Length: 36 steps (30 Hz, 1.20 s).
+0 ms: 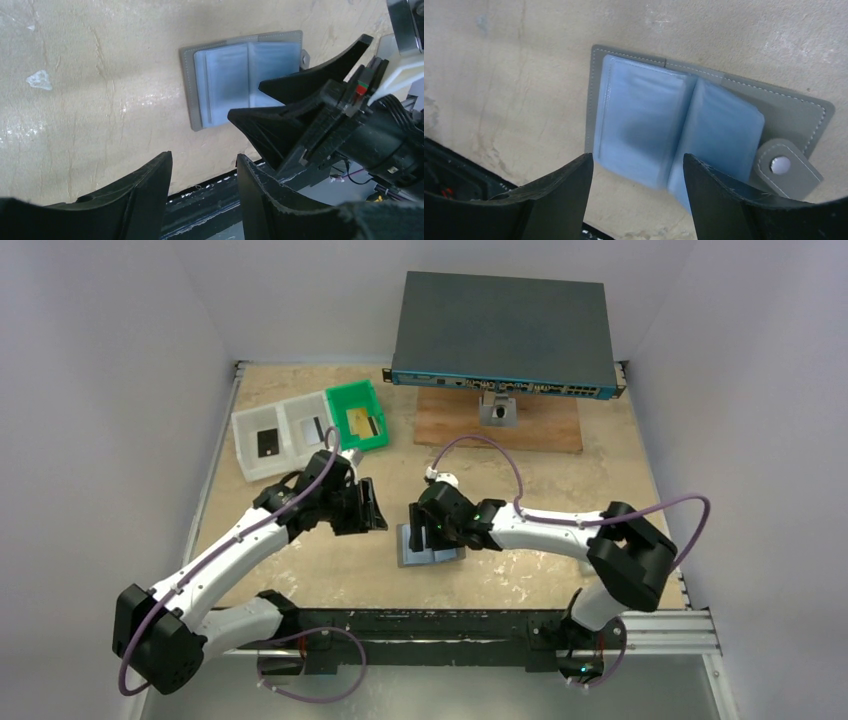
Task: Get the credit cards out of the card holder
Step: Remove the credit card from the card holder.
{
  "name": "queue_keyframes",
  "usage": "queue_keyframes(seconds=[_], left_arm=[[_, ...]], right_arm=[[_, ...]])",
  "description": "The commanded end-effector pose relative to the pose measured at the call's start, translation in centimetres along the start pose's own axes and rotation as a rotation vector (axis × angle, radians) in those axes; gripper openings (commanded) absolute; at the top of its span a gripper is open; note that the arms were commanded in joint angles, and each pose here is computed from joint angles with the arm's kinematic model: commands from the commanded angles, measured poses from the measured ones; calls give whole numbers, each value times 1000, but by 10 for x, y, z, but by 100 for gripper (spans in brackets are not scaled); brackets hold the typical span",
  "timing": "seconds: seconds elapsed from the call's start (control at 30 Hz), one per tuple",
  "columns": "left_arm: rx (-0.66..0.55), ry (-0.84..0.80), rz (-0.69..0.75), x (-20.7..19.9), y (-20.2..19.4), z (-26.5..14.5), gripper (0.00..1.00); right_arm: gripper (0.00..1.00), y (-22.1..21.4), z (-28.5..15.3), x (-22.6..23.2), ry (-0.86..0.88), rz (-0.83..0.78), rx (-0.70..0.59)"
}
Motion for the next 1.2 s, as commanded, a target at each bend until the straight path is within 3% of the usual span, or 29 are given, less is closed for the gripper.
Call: queue_keyframes(seconds=[0.0,0.4,0.73,0.97,1.17], left_arm=[[-24,-42,-9,-1,-3,-2,50],[-14,-44,-24,4,-8,9,49],[3,-43,-35,7,-12,14,47],[28,-33,-44,10,-15,22,46],[64,-41,-51,8,-17,34,40]], right_arm=[[66,13,9,17,-13,10,-74],[57,1,40,21,-179,-60,-47],[49,-14,42,13,-118,-28,-21],[23,-21,43,10,-86,-10,11],[12,-24,40,9,-39,-9,7]])
Point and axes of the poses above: each gripper's point midway between its finger pads, its own z axis out along the fingers, its own x axis along the line the jaws close on, y = z × x, the point moved 10 cm from there along -z, back along the fingers, and after that the axes turned 2 degrees about z, right-handed, at the moved point
